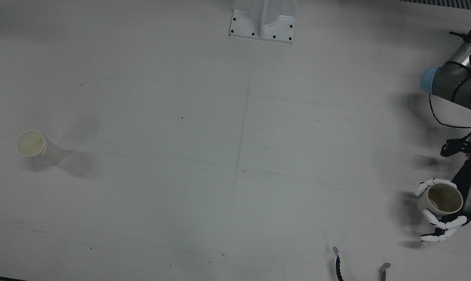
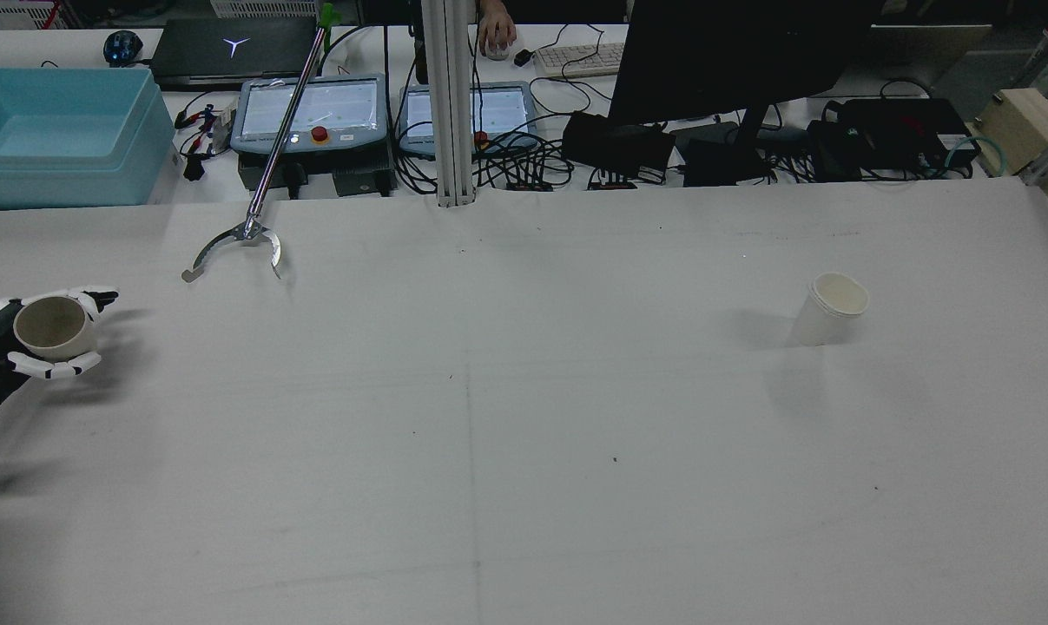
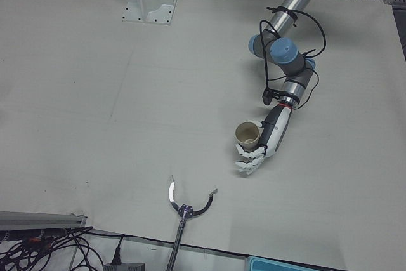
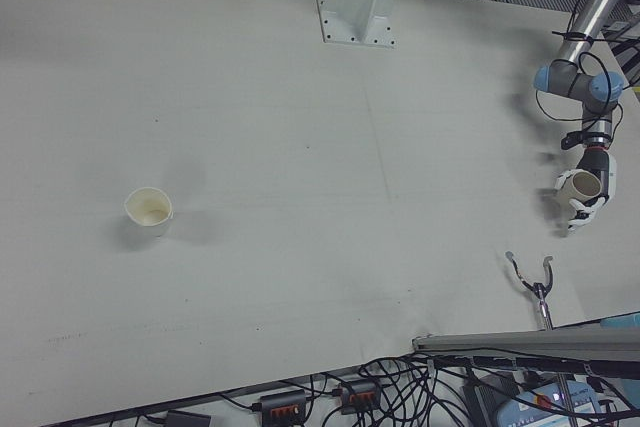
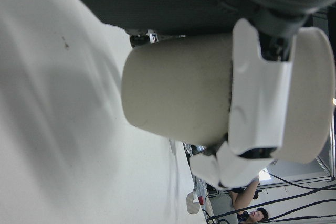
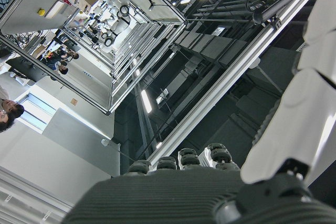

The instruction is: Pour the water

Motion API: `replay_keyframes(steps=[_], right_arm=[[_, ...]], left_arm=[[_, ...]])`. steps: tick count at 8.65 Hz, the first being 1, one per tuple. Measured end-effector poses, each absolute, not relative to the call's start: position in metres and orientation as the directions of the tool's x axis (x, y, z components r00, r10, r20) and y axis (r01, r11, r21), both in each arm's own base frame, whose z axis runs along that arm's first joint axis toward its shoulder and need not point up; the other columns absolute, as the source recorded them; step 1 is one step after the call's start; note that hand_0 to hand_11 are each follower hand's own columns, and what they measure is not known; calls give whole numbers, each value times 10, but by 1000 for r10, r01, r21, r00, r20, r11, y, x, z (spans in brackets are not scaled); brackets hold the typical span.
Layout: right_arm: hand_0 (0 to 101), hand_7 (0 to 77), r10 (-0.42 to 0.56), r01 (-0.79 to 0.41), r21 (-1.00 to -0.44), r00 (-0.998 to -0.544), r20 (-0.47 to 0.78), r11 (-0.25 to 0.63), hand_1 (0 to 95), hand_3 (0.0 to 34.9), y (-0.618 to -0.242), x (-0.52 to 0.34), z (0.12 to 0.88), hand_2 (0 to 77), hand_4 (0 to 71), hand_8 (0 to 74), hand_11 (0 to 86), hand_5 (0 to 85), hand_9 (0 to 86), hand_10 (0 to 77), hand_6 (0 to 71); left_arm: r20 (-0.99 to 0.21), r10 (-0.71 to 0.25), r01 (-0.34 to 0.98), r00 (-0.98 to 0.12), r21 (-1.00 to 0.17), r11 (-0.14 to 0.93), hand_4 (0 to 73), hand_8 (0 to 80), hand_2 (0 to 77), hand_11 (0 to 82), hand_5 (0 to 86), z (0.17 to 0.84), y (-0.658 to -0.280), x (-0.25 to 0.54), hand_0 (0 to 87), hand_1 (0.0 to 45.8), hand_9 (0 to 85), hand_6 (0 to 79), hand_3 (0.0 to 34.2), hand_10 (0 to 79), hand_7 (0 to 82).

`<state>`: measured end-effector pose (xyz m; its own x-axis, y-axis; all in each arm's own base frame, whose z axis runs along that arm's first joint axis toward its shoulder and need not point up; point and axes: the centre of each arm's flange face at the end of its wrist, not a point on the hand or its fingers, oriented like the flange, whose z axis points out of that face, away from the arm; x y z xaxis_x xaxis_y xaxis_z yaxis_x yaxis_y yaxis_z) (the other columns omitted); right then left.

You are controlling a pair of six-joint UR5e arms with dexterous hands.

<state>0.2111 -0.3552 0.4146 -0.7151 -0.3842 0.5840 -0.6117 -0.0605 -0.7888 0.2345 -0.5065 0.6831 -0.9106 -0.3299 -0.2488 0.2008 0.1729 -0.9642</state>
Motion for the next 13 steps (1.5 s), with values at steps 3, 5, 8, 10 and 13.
replay_keyframes(steps=[3, 5, 8, 10, 13], right_arm=[[456, 60, -384, -612, -788, -715, 585, -61, 115, 0, -355, 211, 415, 109, 71, 5, 11, 5, 33, 5, 38], [455, 60, -384, -612, -788, -714, 585, -61, 115, 0, -355, 211, 415, 109, 71, 5, 11, 5, 33, 5, 38], [455, 60, -384, -612, -788, -714, 585, -62, 115, 0, -355, 211, 415, 109, 71, 5, 11, 5, 27, 5, 38], [455, 60, -383, -612, -788, -715, 585, -61, 115, 0, -355, 211, 415, 109, 71, 5, 11, 5, 27, 5, 38], [455, 60, -384, -613, -788, -715, 585, -61, 115, 0, -355, 211, 415, 109, 71, 5, 11, 5, 33, 5, 38]], left_arm=[[-242, -329, 191, -913, -965, 180, 425, 109, 409, 82, 469, 685, -503, 231, 648, 224, 153, 142, 2, 49, 240], [-240, -328, 188, -914, -965, 183, 425, 104, 409, 55, 469, 685, -502, 230, 645, 224, 153, 153, 2, 49, 251], [-237, -329, 187, -914, -966, 177, 425, 76, 442, 49, 469, 685, -502, 229, 645, 76, 131, 142, 2, 38, 262], [-236, -329, 187, -914, -967, 175, 425, 76, 224, 38, 469, 685, -501, 229, 516, 0, 131, 136, 0, 22, 256], [-235, -328, 187, -915, -967, 172, 425, 76, 22, 22, 469, 686, -501, 228, 442, 0, 131, 136, 0, 22, 240]])
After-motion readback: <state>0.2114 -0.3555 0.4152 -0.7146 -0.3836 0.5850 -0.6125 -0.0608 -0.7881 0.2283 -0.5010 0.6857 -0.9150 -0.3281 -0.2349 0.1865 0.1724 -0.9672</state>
